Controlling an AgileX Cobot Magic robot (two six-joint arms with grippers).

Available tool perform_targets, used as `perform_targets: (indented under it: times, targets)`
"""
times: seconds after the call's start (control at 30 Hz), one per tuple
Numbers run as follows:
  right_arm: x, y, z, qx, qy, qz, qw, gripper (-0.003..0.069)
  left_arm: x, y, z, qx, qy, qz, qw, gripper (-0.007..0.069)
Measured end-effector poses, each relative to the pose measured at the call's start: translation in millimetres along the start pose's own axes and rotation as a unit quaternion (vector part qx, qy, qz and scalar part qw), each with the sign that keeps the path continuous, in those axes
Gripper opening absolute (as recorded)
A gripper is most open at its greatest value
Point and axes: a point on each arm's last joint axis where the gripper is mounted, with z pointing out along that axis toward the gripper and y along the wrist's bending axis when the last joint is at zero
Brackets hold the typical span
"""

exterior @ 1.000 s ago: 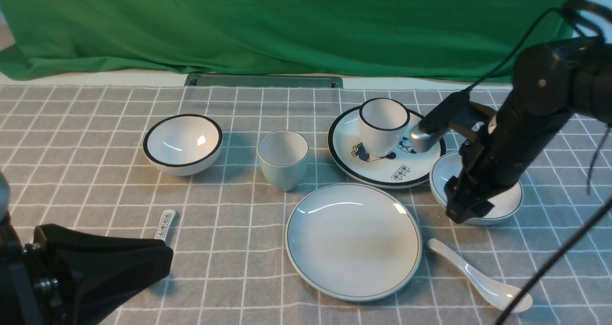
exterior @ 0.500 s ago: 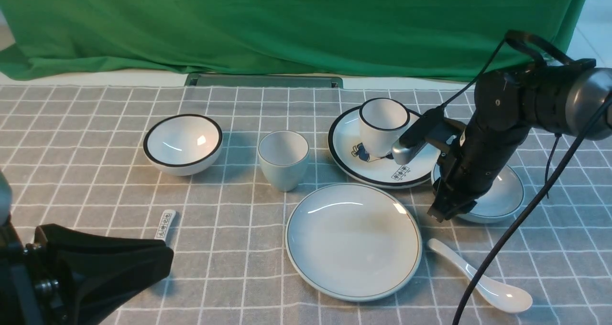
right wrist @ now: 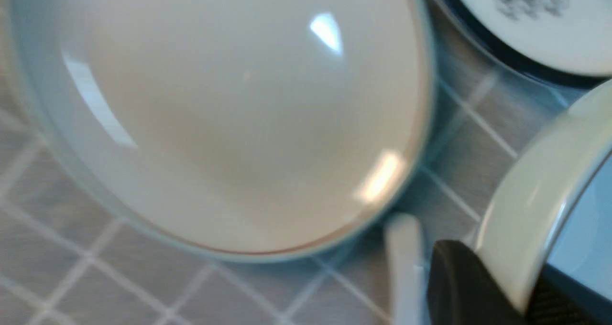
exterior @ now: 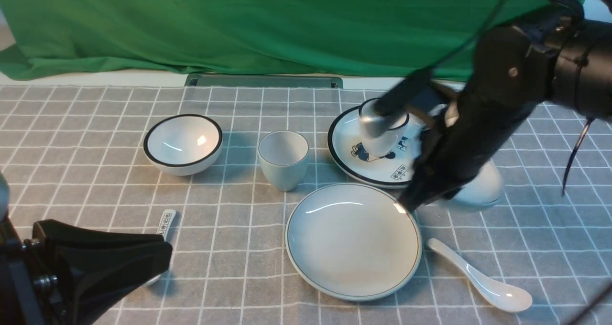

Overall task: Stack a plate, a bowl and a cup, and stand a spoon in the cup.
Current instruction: Use the right arm to put the blue rice bowl into the blue large plate in the middle

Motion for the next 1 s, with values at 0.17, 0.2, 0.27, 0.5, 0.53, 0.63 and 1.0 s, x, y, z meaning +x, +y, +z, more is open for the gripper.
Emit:
perform_targets:
  times: [0.17,0.2,0.27,0.5,0.53,0.63,1.0]
  targets:
    - [-14,54,18,-0.025,0.011,-0.044,0.999,0.0079,0,0,0,-0.001,-0.001,0.000,1.000,0.0018]
    - [-17,60,26,-0.023,0.014,-0.045,0.999,0.0079,0,0,0,-0.001,-0.001,0.000,1.000,0.0018]
    - [-20,63,40,-0.021,0.017,-0.046,0.999,0.0079,0,0,0,-0.001,-0.001,0.000,1.000,0.0018]
    - [-25,64,70,-0.015,0.024,-0.046,0.999,0.0079,0,0,0,0.000,0.000,0.000,1.000,0.0018]
    - [-25,64,70,-0.014,0.023,-0.047,0.999,0.0079,0,0,0,0.000,0.000,0.000,1.000,0.0018]
    - [-26,64,71,-0.012,0.019,-0.047,0.999,0.0079,0,0,0,0.000,0.000,0.000,1.000,0.0018]
    - [-25,65,71,-0.017,0.025,-0.005,1.000,0.0487,1,-1,0,0.004,0.004,0.000,1.000,0.0018]
